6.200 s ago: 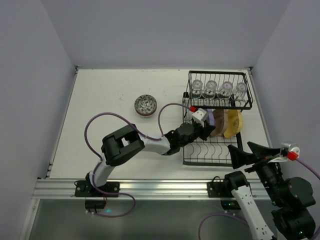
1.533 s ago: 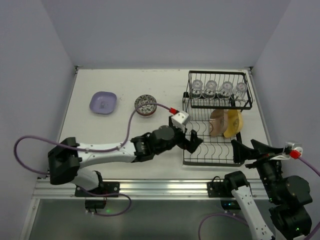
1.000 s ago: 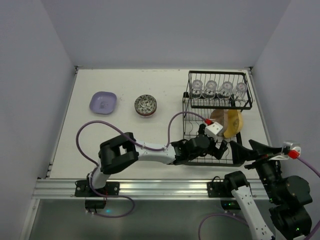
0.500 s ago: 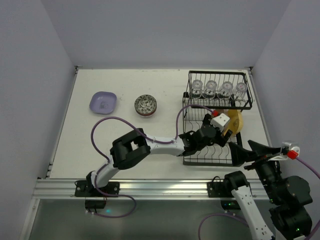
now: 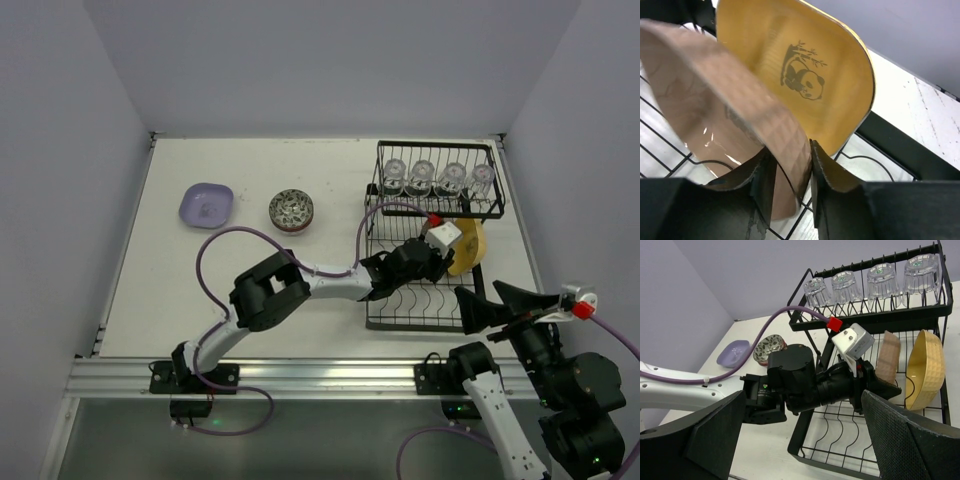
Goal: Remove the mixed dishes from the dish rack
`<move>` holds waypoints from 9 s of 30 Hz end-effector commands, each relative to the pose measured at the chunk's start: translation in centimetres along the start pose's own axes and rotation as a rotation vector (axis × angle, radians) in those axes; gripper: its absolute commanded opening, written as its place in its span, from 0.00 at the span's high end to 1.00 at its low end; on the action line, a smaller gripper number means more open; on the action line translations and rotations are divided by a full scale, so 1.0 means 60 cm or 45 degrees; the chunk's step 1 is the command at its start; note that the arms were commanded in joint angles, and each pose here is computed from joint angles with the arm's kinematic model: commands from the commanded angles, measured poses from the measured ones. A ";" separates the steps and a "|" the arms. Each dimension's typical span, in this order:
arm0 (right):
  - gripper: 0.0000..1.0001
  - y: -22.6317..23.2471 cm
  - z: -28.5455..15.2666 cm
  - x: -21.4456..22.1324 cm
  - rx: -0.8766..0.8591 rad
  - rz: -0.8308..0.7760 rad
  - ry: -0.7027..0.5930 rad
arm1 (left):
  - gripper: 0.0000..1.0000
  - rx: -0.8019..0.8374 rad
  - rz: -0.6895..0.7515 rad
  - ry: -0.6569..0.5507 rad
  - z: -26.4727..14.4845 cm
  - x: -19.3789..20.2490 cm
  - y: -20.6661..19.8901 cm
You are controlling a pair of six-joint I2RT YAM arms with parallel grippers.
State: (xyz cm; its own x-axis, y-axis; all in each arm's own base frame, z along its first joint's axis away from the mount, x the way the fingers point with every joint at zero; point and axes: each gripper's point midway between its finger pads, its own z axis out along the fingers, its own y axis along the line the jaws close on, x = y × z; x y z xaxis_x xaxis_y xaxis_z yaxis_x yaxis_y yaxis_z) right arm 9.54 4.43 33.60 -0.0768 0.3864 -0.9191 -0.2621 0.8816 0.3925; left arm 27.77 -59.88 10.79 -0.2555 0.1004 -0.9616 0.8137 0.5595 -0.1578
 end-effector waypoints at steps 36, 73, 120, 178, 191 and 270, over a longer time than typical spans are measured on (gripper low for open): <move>0.01 0.013 -0.018 -0.010 -0.054 -0.036 -0.024 | 1.00 0.314 -0.192 -0.349 -0.153 -0.168 -0.115; 0.01 0.041 -0.047 -0.052 -0.145 -0.036 -0.143 | 1.00 -1.515 -0.469 0.563 -0.622 -0.137 0.583; 0.01 0.036 -0.041 -0.027 -0.162 -0.043 -0.113 | 0.30 -1.721 -0.644 0.872 -0.624 -0.033 0.821; 0.01 0.037 -0.025 -0.067 -0.101 -0.166 -0.074 | 0.20 -0.012 -0.087 -0.189 -0.010 -0.134 -0.138; 0.01 0.053 -0.041 -0.064 -0.174 -0.155 -0.081 | 0.42 0.035 0.023 -0.092 0.070 -0.065 -0.113; 0.01 0.057 -0.032 -0.093 -0.163 -0.149 -0.157 | 1.00 -1.102 -0.308 0.368 -0.573 -0.200 0.386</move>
State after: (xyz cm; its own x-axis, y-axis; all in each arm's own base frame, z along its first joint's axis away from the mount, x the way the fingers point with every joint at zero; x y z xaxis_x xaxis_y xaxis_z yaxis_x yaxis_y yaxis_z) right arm 6.33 4.23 39.27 0.0773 0.3076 -0.9484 -0.3687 0.8926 0.2595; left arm 28.41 -29.37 25.69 -0.5193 0.1042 -0.8482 0.3081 0.9486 -0.0721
